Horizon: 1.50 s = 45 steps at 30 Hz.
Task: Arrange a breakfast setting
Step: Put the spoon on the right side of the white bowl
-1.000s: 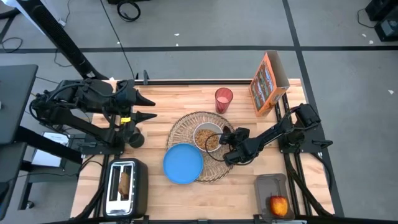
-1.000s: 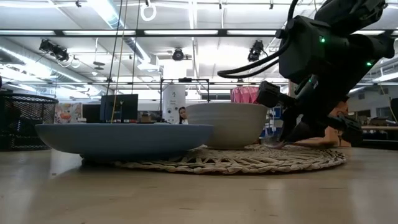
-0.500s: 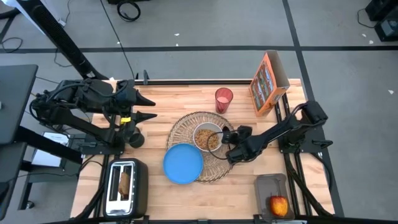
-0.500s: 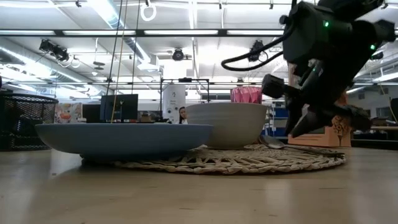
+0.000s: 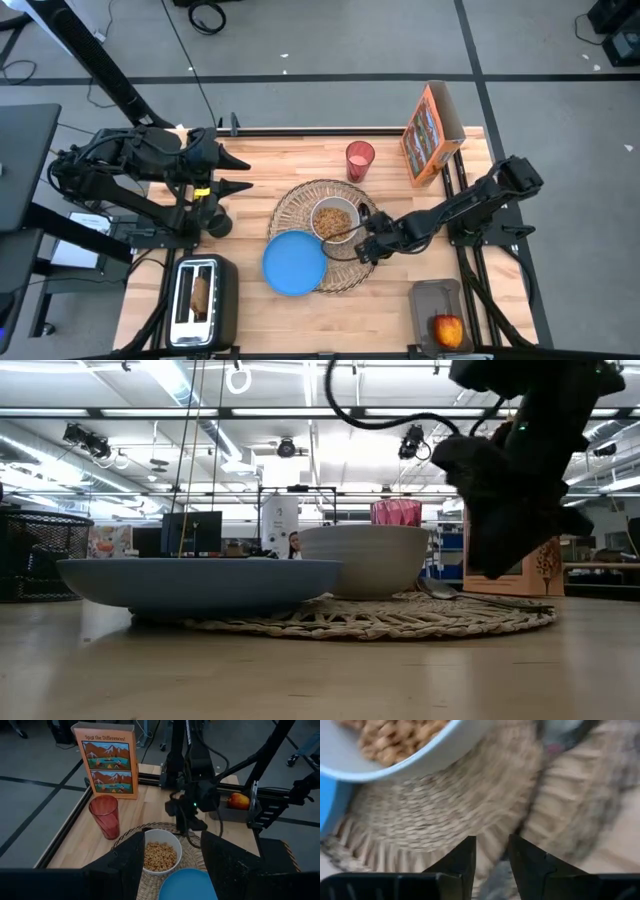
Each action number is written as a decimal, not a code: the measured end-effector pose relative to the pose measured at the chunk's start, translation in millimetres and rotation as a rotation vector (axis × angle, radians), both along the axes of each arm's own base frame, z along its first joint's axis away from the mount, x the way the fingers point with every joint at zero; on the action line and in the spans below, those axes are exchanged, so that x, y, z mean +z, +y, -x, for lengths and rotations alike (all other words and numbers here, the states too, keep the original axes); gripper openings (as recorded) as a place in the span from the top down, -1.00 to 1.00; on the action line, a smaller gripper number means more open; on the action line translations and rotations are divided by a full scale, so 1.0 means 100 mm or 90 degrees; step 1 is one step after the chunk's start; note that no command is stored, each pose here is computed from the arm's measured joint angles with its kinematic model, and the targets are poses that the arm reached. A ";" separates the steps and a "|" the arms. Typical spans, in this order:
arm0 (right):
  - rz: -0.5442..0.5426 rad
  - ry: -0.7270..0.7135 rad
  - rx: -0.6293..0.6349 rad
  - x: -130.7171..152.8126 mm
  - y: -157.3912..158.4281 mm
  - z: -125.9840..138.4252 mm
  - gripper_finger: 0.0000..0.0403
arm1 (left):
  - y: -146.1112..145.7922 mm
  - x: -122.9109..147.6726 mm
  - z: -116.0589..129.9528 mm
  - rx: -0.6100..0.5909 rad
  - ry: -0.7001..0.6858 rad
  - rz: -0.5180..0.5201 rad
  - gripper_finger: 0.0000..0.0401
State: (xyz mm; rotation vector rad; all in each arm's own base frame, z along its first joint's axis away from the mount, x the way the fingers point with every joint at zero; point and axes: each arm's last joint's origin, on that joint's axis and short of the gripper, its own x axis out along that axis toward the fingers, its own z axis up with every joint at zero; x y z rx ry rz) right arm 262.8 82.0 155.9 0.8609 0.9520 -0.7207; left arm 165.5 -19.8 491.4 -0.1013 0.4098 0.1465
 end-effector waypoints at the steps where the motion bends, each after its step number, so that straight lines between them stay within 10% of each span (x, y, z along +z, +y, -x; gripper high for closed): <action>1: -0.008 -0.006 0.004 -0.02 0.01 -0.03 0.38 | 0.00 0.00 0.00 0.000 -0.001 0.000 0.01; 25: 0.035 0.096 -0.076 -0.15 -0.28 -0.24 0.34 | 0.00 0.03 -0.01 0.000 -0.018 0.003 0.01; 45: 0.003 0.098 -0.138 -0.25 -0.27 -0.27 0.75 | 0.00 0.03 -0.01 -0.001 -0.019 0.002 0.01</action>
